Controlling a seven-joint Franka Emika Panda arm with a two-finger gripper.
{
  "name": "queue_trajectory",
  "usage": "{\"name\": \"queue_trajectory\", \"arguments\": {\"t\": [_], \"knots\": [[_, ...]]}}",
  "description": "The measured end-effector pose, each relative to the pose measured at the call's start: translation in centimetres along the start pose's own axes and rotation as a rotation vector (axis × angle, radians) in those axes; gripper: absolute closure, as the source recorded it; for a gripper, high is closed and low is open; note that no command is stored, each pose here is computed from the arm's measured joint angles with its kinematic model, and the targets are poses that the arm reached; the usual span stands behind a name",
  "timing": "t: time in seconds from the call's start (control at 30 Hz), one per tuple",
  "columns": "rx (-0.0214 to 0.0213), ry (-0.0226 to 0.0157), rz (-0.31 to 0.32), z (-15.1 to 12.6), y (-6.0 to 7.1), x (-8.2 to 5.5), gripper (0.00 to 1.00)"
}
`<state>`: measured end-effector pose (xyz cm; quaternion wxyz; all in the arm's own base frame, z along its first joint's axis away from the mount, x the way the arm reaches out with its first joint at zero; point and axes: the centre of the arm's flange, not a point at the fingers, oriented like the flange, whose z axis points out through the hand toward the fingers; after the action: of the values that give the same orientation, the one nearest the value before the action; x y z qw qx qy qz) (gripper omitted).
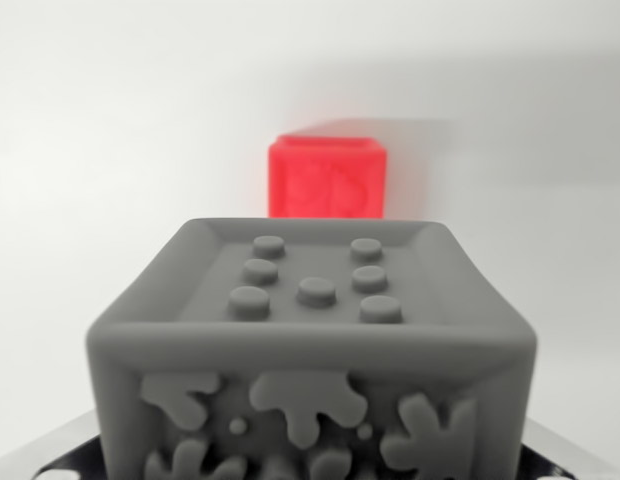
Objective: Destack cube
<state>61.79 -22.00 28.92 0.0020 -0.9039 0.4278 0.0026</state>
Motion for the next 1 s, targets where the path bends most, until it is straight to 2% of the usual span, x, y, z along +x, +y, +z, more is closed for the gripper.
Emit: {"name": "queue_trajectory", "arguments": {"t": [0.17,0.23,0.53,0.6,1.0], "knots": [[-0.0002,-0.0004,-0.001,0.1,0.3,-0.8,1.00],[0.0008,0.0012,-0.001,0.1,0.4,-1.2,1.00],[-0.0001,-0.0003,-0.001,0.5,0.9,-2.7,1.00],[0.0004,0.0006,0.000,0.6,1.0,-2.9,1.00],[0.0006,0.0001,-0.001,1.1,1.7,-5.1,1.00]]}}
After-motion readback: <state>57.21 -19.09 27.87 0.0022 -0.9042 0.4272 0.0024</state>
